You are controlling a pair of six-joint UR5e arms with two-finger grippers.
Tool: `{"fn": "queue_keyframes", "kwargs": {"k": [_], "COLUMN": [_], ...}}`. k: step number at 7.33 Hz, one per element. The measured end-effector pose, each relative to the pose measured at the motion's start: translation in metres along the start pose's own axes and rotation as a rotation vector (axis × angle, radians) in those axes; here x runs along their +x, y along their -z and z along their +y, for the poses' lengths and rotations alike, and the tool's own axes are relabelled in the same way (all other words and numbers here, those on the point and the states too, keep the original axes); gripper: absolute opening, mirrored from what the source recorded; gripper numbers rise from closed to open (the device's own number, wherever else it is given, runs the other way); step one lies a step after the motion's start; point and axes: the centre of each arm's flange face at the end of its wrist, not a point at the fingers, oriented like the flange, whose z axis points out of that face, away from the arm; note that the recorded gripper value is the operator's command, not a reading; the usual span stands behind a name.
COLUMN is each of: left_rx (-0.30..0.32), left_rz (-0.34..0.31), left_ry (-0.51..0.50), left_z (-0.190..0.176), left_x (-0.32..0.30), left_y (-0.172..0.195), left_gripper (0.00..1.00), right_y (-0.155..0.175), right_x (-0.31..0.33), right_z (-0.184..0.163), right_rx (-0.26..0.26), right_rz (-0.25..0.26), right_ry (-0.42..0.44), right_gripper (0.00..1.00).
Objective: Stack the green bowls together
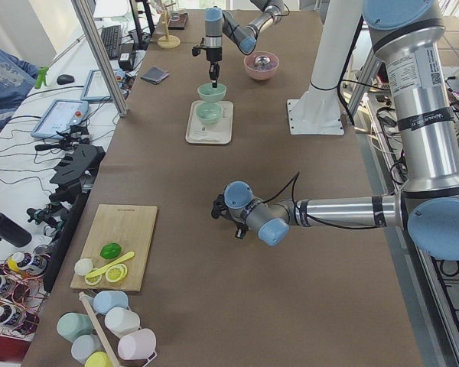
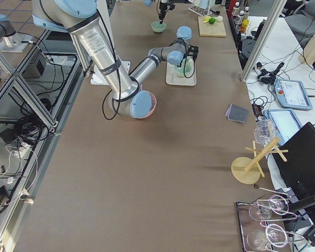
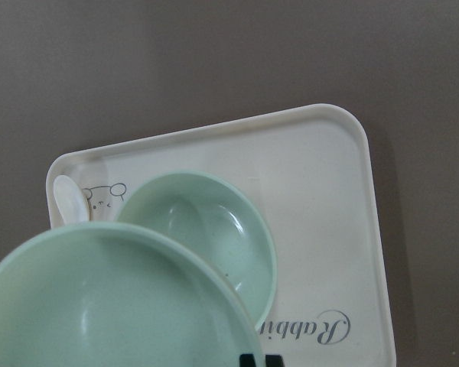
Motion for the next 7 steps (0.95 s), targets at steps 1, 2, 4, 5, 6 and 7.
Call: {"fn": "queue_keyframes", "kwargs": {"k": [1, 2, 4, 5, 6, 7], "left_rx": [0.016, 0.028, 0.038, 0.042, 0.047, 0.053], "left_rz": [0.009, 0.016, 0.024, 0.027, 0.030, 0.034], "left_ry": [0.039, 0.094, 0.137, 0.140, 0.138, 0.139], "left_z": [-0.006, -0.013, -0.022, -0.026, -0.033, -0.040], "left_x": [0.006, 0.011, 0.017, 0.020, 0.023, 0.028], "left_y": [0.002, 0.004, 0.005, 0.005, 0.006, 0.007], "left_gripper": [0.00, 0.00, 0.00, 0.00, 0.00, 0.00], "right_y": [-0.005, -0.010, -0.024, -0.031, -0.036, -0.040], "right_x": [-0.004, -0.011, -0.019, -0.020, -0.019, -0.017], "right_z": [-0.003, -0.007, -0.003, 0.000, 0.001, 0.000], "right_rx": [0.004, 0.008, 0.014, 0.022, 0.026, 0.028], "right_rz": [0.006, 0.011, 0.023, 0.028, 0.028, 0.032], "right_ry": [-0.017, -0.037, -0.058, -0.059, -0.068, -0.084], "right_gripper": [0.00, 0.00, 0.00, 0.00, 0.78, 1.00]}}
